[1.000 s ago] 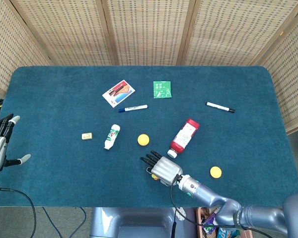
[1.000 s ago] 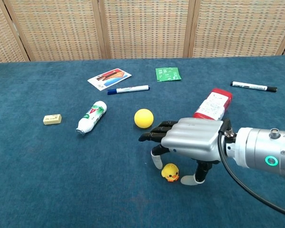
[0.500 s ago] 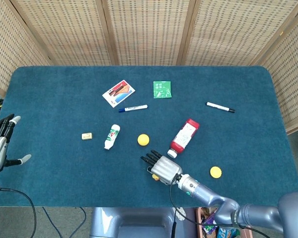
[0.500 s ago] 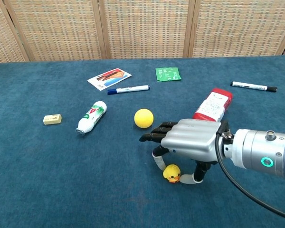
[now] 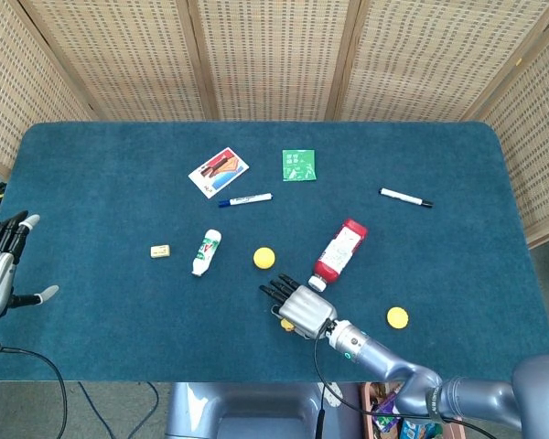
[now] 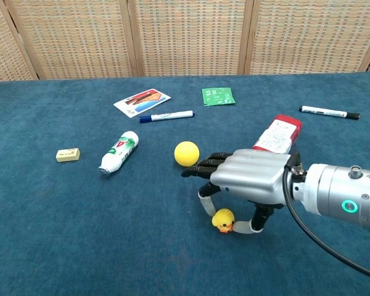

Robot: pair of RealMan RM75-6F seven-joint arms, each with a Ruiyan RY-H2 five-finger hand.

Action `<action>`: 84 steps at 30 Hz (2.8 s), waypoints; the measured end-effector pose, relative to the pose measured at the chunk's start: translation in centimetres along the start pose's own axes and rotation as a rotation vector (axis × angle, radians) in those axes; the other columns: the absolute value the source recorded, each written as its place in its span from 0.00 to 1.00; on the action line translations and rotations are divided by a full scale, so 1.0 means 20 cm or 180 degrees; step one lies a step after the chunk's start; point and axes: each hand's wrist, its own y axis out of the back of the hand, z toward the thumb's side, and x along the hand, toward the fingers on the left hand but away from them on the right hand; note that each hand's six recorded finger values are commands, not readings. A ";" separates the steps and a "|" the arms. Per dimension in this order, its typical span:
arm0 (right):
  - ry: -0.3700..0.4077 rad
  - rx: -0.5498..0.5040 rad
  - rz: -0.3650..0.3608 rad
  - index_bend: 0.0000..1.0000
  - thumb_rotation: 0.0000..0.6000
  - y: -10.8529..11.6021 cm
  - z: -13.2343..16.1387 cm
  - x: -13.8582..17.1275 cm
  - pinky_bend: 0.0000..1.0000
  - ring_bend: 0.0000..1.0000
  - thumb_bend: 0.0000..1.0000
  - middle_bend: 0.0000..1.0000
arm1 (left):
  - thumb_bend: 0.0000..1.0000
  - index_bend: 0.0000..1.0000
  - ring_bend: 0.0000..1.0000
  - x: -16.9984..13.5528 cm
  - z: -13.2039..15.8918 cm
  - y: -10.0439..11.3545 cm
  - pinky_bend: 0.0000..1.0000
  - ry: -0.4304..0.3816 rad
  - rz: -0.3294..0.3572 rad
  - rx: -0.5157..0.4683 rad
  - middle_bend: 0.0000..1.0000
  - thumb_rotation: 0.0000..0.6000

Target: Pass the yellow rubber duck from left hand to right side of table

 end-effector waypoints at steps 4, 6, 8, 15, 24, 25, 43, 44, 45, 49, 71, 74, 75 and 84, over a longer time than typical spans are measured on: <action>-0.0045 -0.0025 -0.0148 0.50 1.00 0.08 -0.03 0.04 0.00 0.00 0.34 0.00 | 0.00 0.00 0.00 0.01 0.00 -0.01 0.00 -0.0005 -0.0032 0.0009 0.00 1.00; -0.0100 -0.0032 -0.0255 0.50 1.00 0.15 -0.07 0.09 0.00 0.00 0.34 0.00 | 0.00 0.00 0.00 0.01 0.01 -0.02 0.00 -0.0010 -0.0047 0.0012 0.00 1.00; -0.0180 -0.0020 -0.0343 0.50 1.00 0.20 -0.13 0.14 0.00 0.00 0.35 0.00 | 0.00 0.00 0.00 0.00 0.01 -0.02 0.00 -0.0017 -0.0055 0.0018 0.00 1.00; -0.0680 0.0057 -0.0463 0.50 1.00 0.31 -0.42 0.47 0.00 0.00 0.35 0.00 | 0.00 0.00 0.00 0.00 0.03 -0.03 0.00 -0.0073 -0.0081 0.0049 0.00 1.00; -0.1060 -0.0068 -0.0105 0.50 1.00 0.05 -0.59 0.78 0.00 0.00 0.35 0.00 | 0.00 0.00 0.00 -0.01 0.05 -0.03 0.00 -0.0113 -0.0079 0.0060 0.00 1.00; -0.1079 -0.0082 -0.0080 0.50 1.00 0.02 -0.60 0.79 0.00 0.00 0.35 0.00 | 0.00 0.00 0.00 -0.01 0.05 -0.04 0.00 -0.0116 -0.0084 0.0063 0.00 1.00; -0.1168 -0.0261 0.0145 0.50 1.00 -0.21 -0.62 0.85 0.00 0.00 0.35 0.00 | 0.00 0.00 0.00 -0.01 0.07 -0.07 0.00 -0.0129 -0.0158 0.0096 0.00 1.00; -0.1176 -0.0268 0.0146 0.50 1.00 -0.21 -0.62 0.85 0.00 0.00 0.35 0.00 | 0.00 0.00 0.00 -0.01 0.07 -0.07 0.00 -0.0127 -0.0157 0.0097 0.00 1.00; -0.1183 -0.0277 0.0147 0.50 1.00 -0.22 -0.62 0.85 0.00 0.00 0.35 0.00 | 0.00 0.00 0.00 -0.01 0.07 -0.07 0.00 -0.0127 -0.0158 0.0099 0.00 1.00; -0.1190 -0.0284 0.0167 0.50 1.00 -0.23 -0.63 0.86 0.00 0.00 0.35 0.00 | 0.00 0.00 0.00 -0.01 0.07 -0.07 0.00 -0.0126 -0.0175 0.0098 0.00 1.00; -0.1264 -0.0276 0.0245 0.30 1.00 -0.28 -0.65 0.88 0.00 0.00 0.27 0.00 | 0.00 0.00 0.00 -0.01 0.07 -0.07 0.00 -0.0133 -0.0177 0.0079 0.00 1.00; -0.1282 -0.0279 0.0157 0.29 1.00 -0.25 -0.65 0.90 0.00 0.00 0.27 0.00 | 0.00 0.00 0.00 -0.01 0.07 -0.07 0.00 -0.0146 -0.0184 0.0076 0.00 1.00; -0.1298 -0.0287 0.0102 0.28 1.00 -0.23 -0.65 0.92 0.00 0.00 0.27 0.00 | 0.00 0.00 0.00 -0.01 0.08 -0.07 0.00 -0.0151 -0.0182 0.0075 0.00 1.00; -0.1670 -0.0486 -0.0592 0.00 1.00 -0.03 -0.64 1.18 0.00 0.00 0.00 0.00 | 0.00 0.00 0.00 -0.06 0.08 -0.06 0.00 -0.0228 -0.0059 0.0063 0.00 1.00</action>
